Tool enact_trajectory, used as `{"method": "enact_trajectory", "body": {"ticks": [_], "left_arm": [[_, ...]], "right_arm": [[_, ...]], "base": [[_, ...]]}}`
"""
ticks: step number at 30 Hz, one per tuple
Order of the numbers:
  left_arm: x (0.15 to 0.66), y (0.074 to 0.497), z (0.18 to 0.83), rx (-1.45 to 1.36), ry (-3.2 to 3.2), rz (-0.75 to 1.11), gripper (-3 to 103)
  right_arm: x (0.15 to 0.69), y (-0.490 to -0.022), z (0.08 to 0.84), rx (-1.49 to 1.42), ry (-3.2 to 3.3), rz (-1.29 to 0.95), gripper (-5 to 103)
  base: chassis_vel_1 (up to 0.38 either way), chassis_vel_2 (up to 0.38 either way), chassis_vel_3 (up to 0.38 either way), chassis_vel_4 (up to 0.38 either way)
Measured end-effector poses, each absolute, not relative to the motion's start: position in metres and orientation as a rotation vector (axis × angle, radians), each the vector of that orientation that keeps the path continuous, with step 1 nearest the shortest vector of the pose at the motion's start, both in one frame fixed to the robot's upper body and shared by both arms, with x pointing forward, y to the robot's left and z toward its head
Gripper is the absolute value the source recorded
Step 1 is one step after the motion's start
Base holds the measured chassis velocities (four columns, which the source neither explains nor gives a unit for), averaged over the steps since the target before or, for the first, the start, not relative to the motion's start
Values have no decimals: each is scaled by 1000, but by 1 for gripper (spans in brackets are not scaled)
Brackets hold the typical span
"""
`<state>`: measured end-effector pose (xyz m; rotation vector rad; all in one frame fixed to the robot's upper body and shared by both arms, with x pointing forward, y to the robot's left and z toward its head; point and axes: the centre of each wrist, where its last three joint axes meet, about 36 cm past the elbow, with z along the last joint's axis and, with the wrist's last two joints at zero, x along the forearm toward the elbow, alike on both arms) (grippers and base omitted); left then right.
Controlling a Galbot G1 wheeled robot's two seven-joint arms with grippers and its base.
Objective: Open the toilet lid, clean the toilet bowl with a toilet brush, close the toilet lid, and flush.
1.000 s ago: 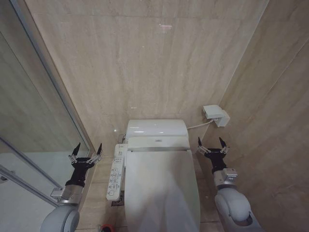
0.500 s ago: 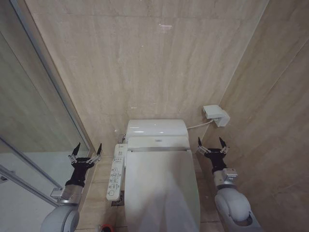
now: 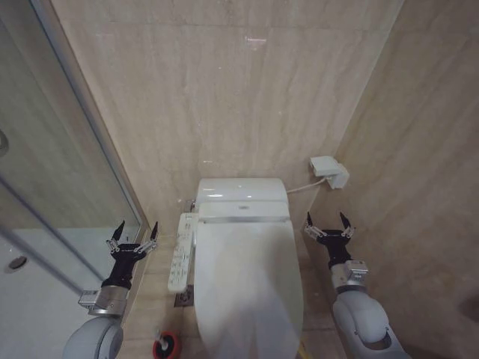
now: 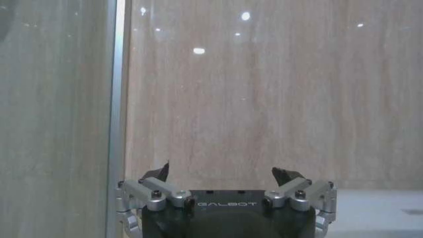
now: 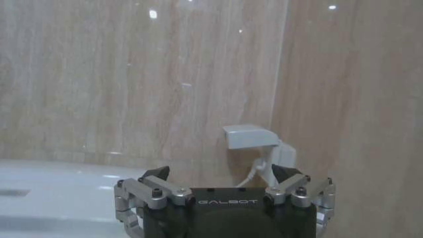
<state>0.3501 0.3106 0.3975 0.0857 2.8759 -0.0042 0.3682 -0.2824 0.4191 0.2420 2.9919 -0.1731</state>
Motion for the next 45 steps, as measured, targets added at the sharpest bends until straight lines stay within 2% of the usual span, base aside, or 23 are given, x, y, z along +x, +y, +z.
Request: {"method": "enact_trajectory", "body": {"ticks": [33,45], "left_arm": [[350,310,397,86,2877,-5,100],[350,310,398,86,2876,-5,100]], "right_arm": [[368,-282,419,242,2992,-173,100],[368,-282,419,242,2992,-173,100]], "base": [[325,-320,-321,318],[0,-10,-8,26]]}}
